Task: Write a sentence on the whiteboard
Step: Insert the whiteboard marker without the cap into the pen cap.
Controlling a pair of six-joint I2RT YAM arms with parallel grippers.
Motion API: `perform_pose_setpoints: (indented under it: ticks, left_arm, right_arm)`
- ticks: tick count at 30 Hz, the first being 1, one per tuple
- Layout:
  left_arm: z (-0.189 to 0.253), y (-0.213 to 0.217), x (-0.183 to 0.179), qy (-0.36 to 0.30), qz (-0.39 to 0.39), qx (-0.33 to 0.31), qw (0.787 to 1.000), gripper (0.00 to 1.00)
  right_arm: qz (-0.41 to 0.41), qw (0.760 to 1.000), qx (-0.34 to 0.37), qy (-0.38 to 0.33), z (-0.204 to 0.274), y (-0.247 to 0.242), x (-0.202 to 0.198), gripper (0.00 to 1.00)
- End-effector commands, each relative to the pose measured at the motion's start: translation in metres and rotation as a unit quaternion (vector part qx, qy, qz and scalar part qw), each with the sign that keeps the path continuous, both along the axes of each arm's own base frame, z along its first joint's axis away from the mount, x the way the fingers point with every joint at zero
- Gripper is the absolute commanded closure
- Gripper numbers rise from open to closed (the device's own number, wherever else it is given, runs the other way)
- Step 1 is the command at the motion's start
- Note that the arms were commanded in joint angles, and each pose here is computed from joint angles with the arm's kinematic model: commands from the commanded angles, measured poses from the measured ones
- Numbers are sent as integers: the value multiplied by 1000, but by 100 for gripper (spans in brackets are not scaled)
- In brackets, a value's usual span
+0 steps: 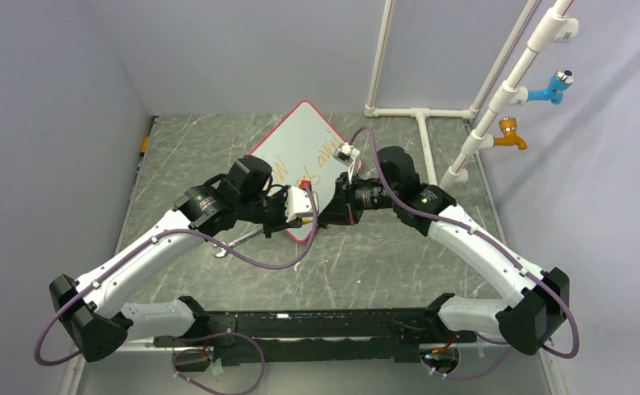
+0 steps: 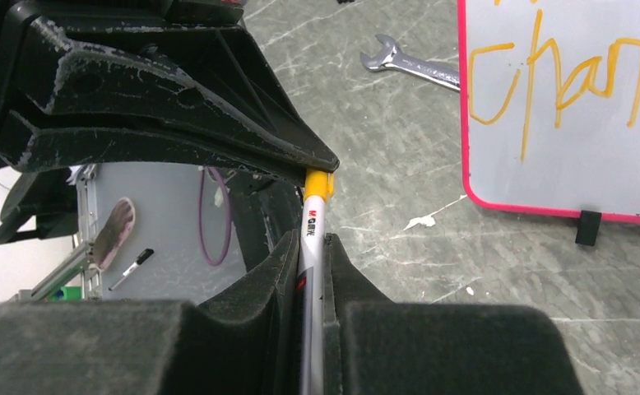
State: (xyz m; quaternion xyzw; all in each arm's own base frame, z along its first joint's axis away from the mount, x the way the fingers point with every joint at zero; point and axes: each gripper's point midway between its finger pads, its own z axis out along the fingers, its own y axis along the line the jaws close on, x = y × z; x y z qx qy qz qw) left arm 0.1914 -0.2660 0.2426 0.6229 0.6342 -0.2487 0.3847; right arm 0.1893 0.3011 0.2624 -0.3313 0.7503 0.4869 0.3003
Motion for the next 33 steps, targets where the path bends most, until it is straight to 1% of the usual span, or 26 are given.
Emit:
perform_pose_setpoints:
  ticks: [1, 11, 18, 23, 30, 33]
  left_arm:
    - [33, -32, 2, -46, -20, -70, 996, 100]
    - [56, -42, 9, -96, 2, -108, 990, 100]
    - [72, -46, 9, -122, 7, -137, 983, 100]
    - [75, -52, 7, -136, 12, -148, 980, 100]
    - [79, -56, 5, -154, 17, -162, 974, 100]
    - [80, -56, 5, -156, 19, -165, 974, 100]
  right_arm:
    - [15, 999, 50, -12, 24, 19, -1, 100]
    - [3, 996, 65, 66, 27, 32, 1, 100]
    - [-8, 989, 78, 128, 29, 41, 4, 100]
    - [-13, 981, 80, 174, 28, 50, 8, 100]
    - [-8, 972, 89, 217, 33, 59, 10, 100]
    - [-10, 972, 90, 218, 36, 61, 13, 100]
